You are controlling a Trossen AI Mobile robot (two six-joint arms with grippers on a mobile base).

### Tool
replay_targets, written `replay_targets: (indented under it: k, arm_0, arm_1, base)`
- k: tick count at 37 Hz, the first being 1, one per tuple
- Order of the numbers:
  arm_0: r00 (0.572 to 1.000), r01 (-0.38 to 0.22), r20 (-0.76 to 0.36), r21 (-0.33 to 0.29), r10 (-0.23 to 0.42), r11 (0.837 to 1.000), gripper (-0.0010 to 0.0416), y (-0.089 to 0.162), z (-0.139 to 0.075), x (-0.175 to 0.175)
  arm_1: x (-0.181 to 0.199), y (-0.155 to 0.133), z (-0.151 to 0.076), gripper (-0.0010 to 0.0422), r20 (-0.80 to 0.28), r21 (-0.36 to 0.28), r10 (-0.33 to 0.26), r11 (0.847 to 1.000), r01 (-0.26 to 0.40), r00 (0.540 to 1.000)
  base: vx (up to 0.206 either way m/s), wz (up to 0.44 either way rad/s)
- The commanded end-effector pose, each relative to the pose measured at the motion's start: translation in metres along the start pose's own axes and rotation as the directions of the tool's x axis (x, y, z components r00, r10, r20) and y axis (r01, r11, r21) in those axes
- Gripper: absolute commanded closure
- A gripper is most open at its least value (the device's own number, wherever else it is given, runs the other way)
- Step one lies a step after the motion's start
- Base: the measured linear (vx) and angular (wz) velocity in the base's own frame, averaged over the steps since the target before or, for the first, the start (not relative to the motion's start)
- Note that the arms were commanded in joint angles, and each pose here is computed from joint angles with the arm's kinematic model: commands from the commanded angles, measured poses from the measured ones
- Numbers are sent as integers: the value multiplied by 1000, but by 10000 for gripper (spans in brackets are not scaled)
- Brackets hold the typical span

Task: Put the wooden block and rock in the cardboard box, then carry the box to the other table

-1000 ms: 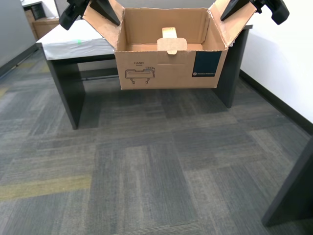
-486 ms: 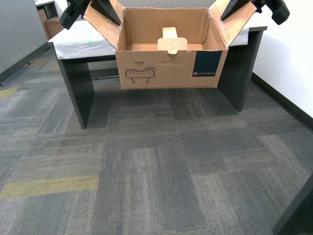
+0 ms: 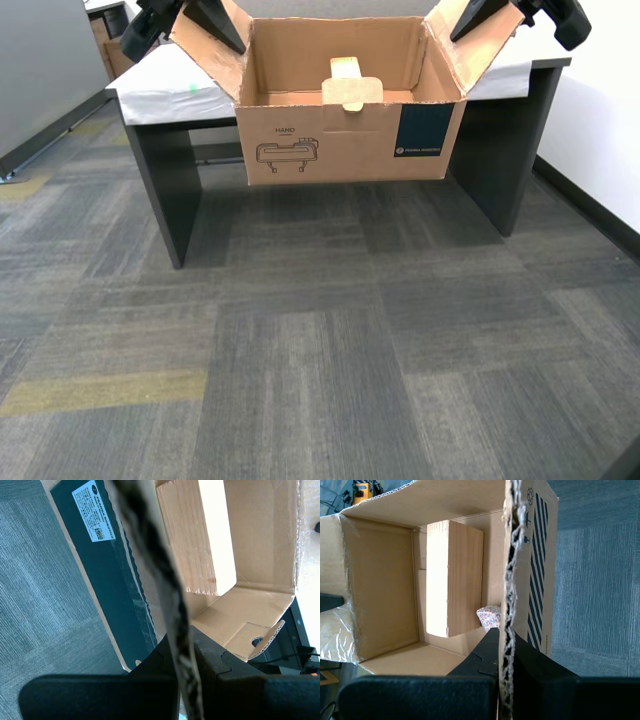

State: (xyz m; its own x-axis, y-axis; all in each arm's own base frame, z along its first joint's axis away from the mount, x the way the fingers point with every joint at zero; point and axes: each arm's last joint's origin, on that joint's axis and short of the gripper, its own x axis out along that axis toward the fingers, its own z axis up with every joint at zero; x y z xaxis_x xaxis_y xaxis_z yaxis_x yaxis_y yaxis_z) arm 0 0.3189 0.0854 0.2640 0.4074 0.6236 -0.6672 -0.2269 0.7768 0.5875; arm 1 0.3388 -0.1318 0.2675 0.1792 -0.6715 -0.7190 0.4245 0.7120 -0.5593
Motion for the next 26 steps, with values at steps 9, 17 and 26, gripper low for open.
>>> replay_targets:
  k: [9,17,26]
  arm_0:
    - [1000,-21,6,-24,21,1000,406,1,1,-1]
    - [1000,-22,8,-26,22,999,406,2,2,-1]
    - [1000,-21,7,-24,22,999,406,2,2,-1]
  arm_1:
    - [1,-2,0,413,-2,-12,-20,1000,20,1000]
    - [1,-1,0,413,-1,-9,-20,1000,20,1000]
    - [1,-2,1,413,3,-3,-20,1000,20,1000]
  base:
    - [104,-54]
    - [88,-60]
    - [92,-55]
